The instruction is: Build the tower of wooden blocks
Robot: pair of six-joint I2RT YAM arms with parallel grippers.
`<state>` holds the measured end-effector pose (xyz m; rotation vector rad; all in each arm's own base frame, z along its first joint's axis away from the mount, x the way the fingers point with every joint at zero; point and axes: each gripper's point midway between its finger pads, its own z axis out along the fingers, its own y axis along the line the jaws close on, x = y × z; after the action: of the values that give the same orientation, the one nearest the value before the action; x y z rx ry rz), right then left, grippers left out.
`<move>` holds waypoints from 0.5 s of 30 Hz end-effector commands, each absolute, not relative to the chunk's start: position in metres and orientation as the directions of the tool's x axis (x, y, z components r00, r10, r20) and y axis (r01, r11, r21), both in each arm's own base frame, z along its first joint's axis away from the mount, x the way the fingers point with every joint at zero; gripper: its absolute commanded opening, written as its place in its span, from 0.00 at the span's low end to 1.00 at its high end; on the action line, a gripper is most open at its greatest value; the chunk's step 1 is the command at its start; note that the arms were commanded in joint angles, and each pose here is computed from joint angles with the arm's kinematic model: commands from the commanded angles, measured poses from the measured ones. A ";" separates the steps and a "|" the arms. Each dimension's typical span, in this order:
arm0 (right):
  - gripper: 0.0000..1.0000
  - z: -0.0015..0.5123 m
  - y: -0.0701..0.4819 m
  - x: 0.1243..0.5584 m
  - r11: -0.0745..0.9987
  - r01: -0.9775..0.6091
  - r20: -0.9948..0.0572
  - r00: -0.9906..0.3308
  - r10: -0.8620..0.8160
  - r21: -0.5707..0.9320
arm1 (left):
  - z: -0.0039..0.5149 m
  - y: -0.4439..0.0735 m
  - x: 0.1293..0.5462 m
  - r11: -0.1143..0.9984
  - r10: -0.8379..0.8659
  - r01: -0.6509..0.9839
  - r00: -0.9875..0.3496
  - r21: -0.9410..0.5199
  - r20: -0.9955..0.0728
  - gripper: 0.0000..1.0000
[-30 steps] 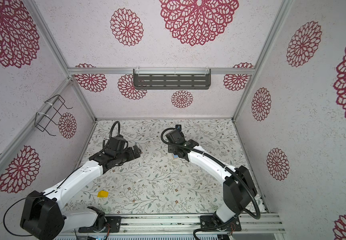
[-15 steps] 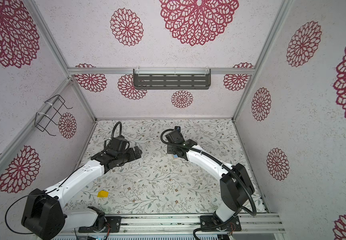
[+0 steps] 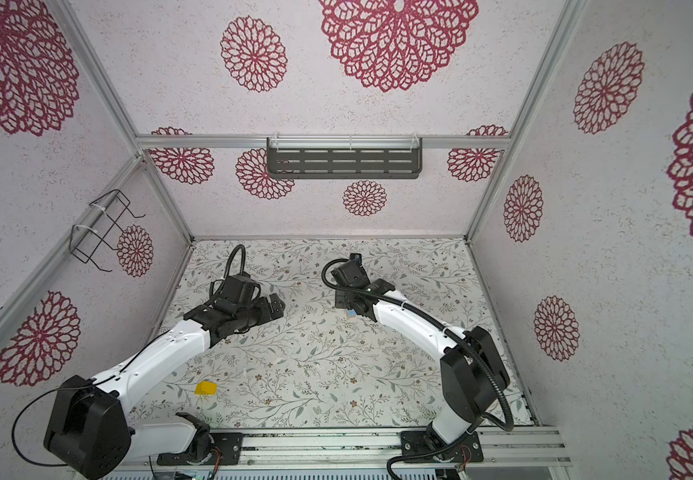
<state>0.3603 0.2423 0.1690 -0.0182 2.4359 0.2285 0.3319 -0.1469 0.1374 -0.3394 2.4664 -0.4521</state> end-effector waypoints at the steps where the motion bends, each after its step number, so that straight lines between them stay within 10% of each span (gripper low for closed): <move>1: 0.00 0.171 0.237 0.362 0.985 -0.042 -0.643 -0.762 0.078 0.169 | 0.135 -0.150 0.333 0.910 -0.337 -0.129 -0.784 -0.395 -0.521 0.98; 15: 0.00 0.164 0.240 0.363 0.985 -0.046 -0.632 -0.772 0.070 0.165 | 0.137 -0.149 0.332 0.910 -0.336 -0.128 -0.783 -0.393 -0.524 0.98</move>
<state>0.3591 0.2419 0.1598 -0.0160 2.4561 0.2181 0.3314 -0.1468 0.1366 -0.3391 2.4683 -0.4512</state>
